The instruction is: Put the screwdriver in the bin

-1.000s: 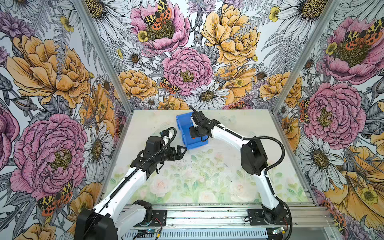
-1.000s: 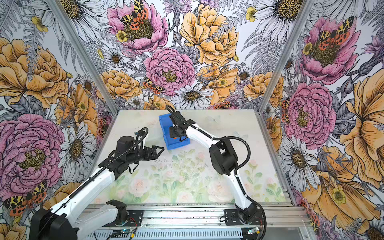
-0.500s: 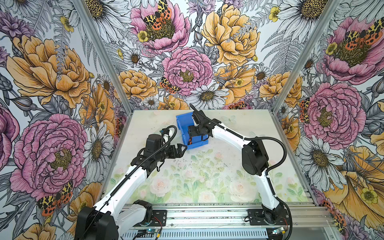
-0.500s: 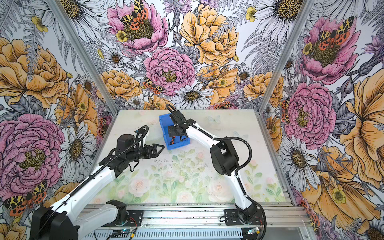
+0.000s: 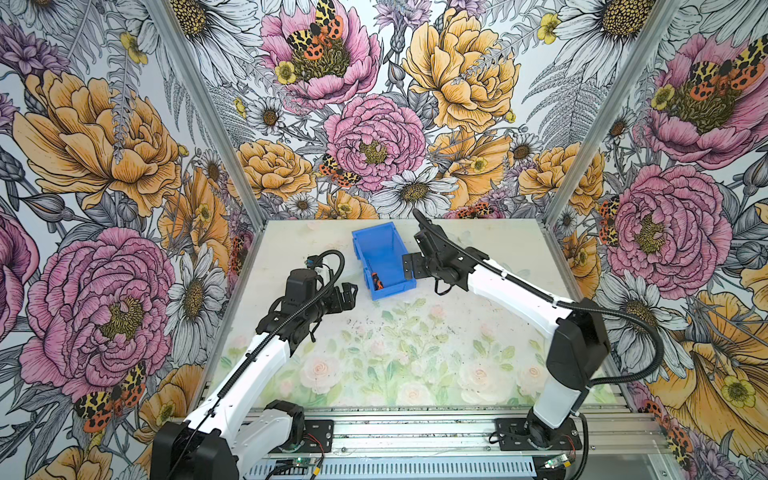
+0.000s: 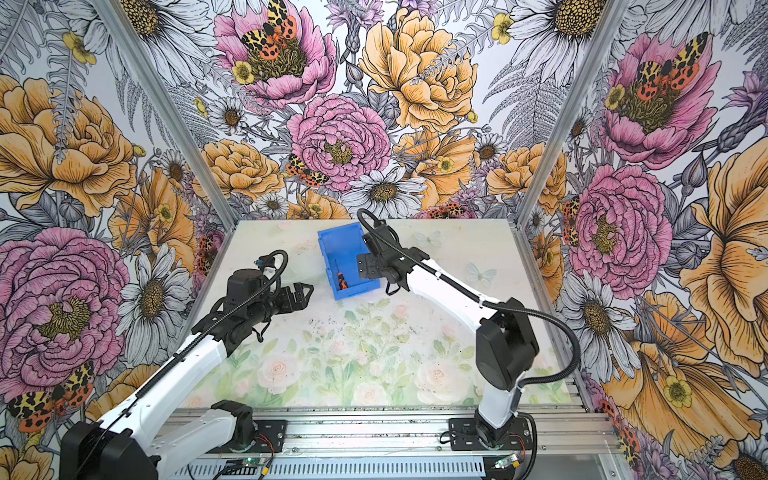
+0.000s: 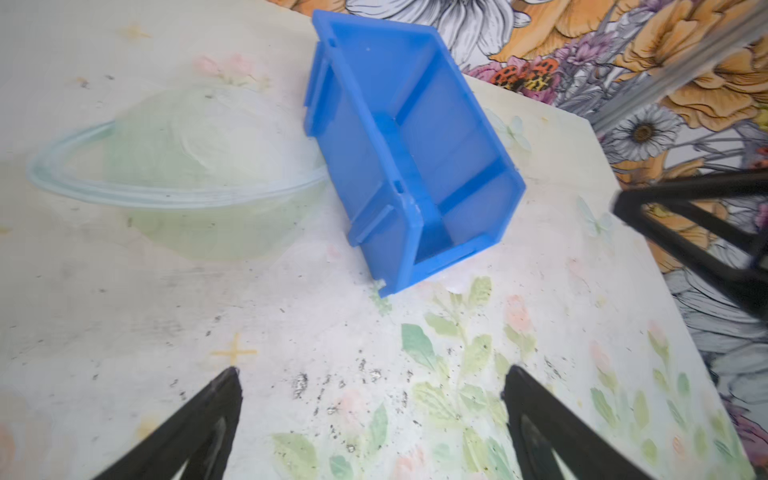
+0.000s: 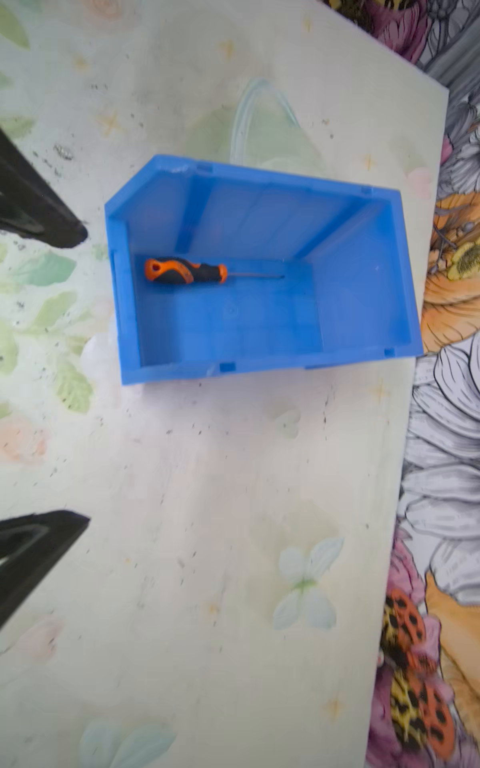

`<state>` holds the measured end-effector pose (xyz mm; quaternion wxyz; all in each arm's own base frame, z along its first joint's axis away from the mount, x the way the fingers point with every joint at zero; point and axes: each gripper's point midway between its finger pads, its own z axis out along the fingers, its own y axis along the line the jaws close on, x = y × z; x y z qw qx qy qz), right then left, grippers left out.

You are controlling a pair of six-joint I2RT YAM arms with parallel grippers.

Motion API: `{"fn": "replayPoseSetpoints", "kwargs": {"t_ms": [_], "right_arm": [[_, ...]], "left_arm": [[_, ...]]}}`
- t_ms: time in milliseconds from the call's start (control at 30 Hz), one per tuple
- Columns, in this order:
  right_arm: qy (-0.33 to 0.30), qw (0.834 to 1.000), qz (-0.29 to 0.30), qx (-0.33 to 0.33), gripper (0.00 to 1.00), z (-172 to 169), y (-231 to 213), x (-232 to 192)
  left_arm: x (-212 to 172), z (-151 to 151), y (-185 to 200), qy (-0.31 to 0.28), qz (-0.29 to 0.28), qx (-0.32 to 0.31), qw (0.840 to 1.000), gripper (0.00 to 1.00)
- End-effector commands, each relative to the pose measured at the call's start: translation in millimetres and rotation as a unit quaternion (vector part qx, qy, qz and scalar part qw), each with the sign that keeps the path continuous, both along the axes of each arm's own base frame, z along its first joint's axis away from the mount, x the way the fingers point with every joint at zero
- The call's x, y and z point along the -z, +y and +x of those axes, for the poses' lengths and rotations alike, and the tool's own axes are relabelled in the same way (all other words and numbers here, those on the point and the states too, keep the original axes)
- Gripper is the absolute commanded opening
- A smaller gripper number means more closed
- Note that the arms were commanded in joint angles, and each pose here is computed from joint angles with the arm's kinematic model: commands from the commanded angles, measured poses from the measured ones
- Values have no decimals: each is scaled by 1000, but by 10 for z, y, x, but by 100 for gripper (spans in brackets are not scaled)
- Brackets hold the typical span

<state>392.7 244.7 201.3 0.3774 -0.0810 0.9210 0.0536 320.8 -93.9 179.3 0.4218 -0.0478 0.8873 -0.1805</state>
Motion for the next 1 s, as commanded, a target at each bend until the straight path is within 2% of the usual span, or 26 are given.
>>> {"fn": "replayPoseSetpoints", "kwargs": {"t_ms": [0,67,267,367,433,533,600,767,967], "right_arm": [[-81,989,-50,114,100,-226,-789,-342],[-92,984,-48,145,99,-400,-1138,-339],[-105,953,-34,281,99,-825,-2201,-54],[-134,954,-22,265,99,-877,-2336,46],[-161,962,-9,218,100,-851,-2284,80],[-220,960,-15,175,99,-835,-2269,83],[-246,956,-28,160,99,-818,-2282,118],[-248,961,-53,113,99,-613,-2216,318],[-270,955,-41,117,100,-251,-2346,410]], "left_arm": [[58,-8,539,-3,85,-111,990,99],[87,-28,751,0,124,-149,981,99],[39,-32,868,-49,203,-131,969,99],[-3,-14,897,-101,226,-128,960,99],[-12,-13,903,-140,230,-125,955,99],[-1,-16,954,-181,222,-118,951,99],[12,-11,1024,-196,216,-130,948,99],[86,100,1099,-216,193,-136,948,99],[143,370,1047,-237,177,-115,948,99]]}}
